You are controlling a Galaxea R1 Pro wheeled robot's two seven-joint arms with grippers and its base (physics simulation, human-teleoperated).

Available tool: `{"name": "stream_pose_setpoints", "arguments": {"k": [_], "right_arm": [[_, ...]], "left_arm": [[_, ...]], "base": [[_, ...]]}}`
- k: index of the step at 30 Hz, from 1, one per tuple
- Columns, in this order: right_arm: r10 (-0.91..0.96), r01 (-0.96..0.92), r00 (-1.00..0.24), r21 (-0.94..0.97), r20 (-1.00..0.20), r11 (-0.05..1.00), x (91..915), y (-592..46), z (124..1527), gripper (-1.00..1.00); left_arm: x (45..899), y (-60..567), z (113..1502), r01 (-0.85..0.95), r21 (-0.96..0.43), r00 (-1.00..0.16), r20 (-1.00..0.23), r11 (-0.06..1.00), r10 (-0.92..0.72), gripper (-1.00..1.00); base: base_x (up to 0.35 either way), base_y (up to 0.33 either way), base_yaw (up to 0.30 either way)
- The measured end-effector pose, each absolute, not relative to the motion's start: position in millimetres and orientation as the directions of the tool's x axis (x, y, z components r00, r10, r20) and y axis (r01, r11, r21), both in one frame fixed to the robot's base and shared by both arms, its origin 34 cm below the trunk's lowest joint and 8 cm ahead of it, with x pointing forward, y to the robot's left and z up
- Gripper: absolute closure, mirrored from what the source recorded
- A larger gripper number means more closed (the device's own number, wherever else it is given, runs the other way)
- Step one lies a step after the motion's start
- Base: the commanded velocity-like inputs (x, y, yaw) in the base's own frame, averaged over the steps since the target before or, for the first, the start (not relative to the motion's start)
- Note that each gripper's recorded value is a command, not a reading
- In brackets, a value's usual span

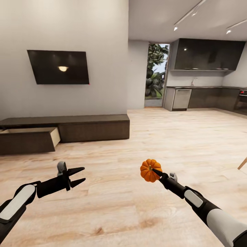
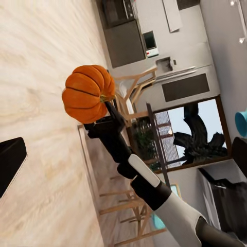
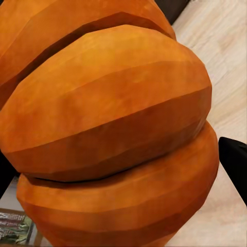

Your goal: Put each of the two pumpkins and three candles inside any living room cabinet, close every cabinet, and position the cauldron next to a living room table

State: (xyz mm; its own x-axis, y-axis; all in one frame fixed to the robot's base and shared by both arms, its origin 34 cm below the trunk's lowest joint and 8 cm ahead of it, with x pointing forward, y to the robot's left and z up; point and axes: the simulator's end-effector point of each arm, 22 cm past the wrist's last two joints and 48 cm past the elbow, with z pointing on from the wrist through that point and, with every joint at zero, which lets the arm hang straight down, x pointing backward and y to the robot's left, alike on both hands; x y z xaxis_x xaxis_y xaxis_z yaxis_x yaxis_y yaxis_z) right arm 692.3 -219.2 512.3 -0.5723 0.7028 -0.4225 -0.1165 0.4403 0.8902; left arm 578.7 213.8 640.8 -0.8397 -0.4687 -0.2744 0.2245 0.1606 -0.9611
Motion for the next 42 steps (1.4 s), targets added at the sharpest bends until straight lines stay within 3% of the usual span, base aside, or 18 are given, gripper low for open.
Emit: {"name": "stream_pose_setpoints", "arguments": {"k": [8, 33, 42], "right_arm": [[0.703, -0.112, -0.573, 0.890, -0.421, 0.442, 692.2, -219.6, 511.1, 1.00], [0.702, -0.111, -0.577, 0.892, -0.417, 0.439, 691.5, -218.9, 510.8, 1.00], [0.702, -0.112, -0.576, 0.891, -0.419, 0.441, 691.8, -218.4, 510.8, 1.00]], "left_arm": [[578.9, 214.4, 640.1, 0.223, -0.961, -0.839, -0.274, 0.162, -0.469, -1.00], [581.2, 220.0, 635.6, 0.207, -0.965, -0.836, -0.260, 0.162, -0.483, -1.00], [581.5, 221.0, 635.3, 0.205, -0.965, -0.835, -0.260, 0.163, -0.485, -1.00]], "base": [[0.316, 0.113, 0.056], [0.316, 0.113, 0.267], [0.316, 0.113, 0.036]]}}
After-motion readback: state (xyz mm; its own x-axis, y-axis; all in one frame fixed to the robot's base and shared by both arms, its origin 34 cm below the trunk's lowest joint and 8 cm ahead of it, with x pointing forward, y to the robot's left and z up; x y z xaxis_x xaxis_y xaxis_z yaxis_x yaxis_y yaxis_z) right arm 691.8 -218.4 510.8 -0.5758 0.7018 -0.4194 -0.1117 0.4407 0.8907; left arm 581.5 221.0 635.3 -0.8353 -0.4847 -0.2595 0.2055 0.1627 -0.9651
